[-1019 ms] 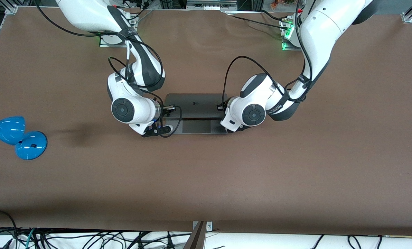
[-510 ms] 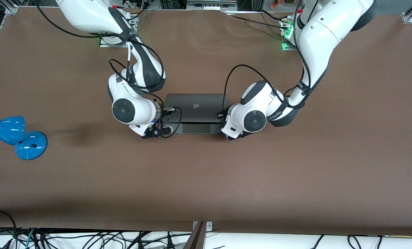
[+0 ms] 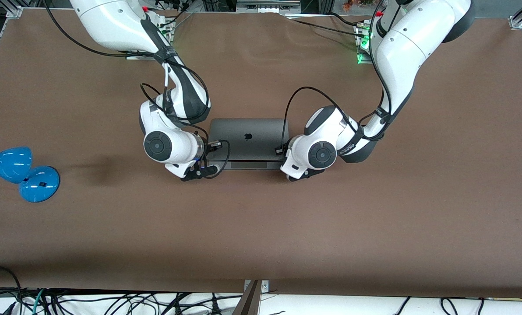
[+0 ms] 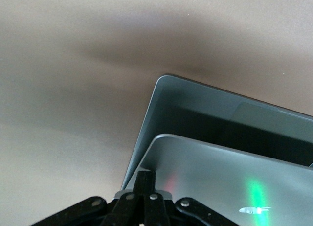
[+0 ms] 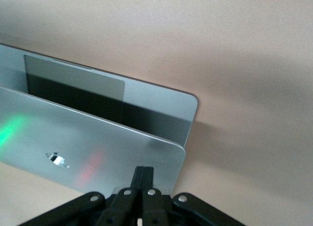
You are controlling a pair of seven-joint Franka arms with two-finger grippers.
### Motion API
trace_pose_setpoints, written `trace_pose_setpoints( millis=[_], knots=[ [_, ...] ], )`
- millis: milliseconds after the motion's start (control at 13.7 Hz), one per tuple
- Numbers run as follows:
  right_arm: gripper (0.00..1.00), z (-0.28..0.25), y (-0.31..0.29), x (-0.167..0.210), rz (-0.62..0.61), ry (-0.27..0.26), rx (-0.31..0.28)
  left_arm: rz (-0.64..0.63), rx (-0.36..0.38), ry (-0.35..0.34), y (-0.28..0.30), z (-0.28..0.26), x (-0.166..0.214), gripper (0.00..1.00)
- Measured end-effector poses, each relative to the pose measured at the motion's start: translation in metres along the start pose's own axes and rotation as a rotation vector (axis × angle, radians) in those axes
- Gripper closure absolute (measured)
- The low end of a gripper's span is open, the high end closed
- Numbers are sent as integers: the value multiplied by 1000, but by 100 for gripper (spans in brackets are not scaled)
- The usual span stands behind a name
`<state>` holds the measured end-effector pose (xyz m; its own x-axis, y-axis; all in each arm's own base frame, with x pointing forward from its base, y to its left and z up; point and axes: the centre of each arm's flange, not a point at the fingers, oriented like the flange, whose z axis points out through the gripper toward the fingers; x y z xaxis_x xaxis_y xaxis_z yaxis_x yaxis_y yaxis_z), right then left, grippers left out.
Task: Close laptop with both arms from behind
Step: 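Press the lid down flat with both grippers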
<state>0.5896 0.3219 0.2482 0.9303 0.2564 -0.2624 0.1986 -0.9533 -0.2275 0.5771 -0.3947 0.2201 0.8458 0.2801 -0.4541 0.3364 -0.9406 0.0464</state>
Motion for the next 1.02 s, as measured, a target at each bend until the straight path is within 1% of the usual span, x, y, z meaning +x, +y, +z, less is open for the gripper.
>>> trace_pose_setpoints(
  millis=[73, 291, 437, 728, 874, 1019],
  knots=[
    [100, 3, 1, 1, -2, 0, -1, 0, -1, -1, 1, 2, 1, 99],
    [100, 10, 6, 9, -33, 35, -11, -3, -8, 4, 2, 5, 4, 99],
    [100, 17, 10, 11, -37, 37, -15, -3, -10, 14, 3, 6, 7, 99],
    [100, 19, 12, 13, -48, 39, -17, 34, 38, 73, 5, 11, 5, 99],
    [100, 21, 14, 15, -59, 47, -17, 42, 32, 93, 8, 12, 5, 99],
    [100, 27, 17, 18, -59, 50, -17, 42, 24, 98, 9, 14, 7, 99]
  ],
)
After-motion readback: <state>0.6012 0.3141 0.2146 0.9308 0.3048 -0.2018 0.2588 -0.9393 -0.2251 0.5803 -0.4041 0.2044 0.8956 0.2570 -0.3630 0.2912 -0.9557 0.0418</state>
